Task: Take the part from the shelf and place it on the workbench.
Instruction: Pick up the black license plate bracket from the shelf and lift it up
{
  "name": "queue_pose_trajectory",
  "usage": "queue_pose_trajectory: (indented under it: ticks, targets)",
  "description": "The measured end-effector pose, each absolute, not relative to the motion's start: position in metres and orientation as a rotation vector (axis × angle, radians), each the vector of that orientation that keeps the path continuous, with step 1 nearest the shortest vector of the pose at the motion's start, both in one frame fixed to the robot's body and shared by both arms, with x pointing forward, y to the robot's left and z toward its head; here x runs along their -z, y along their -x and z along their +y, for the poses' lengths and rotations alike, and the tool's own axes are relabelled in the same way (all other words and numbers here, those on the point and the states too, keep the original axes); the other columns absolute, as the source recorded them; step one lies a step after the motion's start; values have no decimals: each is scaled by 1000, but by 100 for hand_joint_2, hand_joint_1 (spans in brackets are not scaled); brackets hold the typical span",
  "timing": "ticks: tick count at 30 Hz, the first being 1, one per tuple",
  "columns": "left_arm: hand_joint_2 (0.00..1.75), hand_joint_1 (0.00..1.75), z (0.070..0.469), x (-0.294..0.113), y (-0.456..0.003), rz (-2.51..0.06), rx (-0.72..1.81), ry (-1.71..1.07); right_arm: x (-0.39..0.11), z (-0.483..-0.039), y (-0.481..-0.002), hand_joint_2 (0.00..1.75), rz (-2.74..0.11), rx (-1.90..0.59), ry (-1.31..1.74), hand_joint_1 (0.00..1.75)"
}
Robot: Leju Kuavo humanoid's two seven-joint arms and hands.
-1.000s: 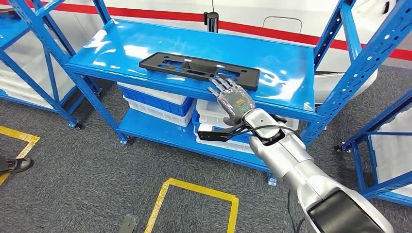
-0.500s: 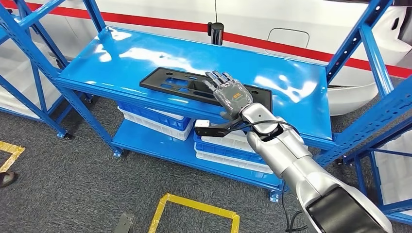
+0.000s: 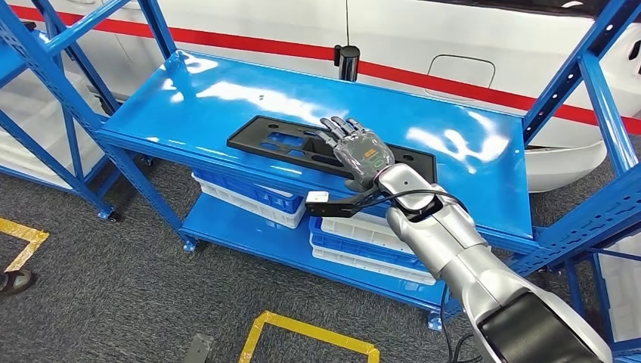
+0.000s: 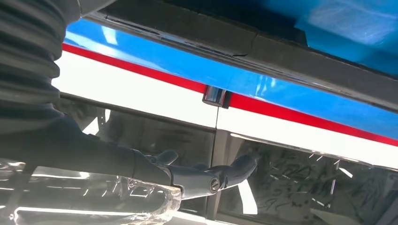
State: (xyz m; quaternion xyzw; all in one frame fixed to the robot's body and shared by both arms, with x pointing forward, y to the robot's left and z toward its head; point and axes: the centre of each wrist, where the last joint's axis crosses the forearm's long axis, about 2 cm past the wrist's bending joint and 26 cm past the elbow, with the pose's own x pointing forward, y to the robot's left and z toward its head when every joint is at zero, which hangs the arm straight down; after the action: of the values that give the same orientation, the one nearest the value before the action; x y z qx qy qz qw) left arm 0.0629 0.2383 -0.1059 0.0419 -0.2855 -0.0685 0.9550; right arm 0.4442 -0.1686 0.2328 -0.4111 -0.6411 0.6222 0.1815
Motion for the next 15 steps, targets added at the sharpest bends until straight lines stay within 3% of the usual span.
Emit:
queue_pose_trajectory:
  ticks: [15]
  targets:
    - [0, 0, 239, 106, -63, -579, 124, -87, -222, -164, -443, 175, -1731, -1778, 1169, 0]
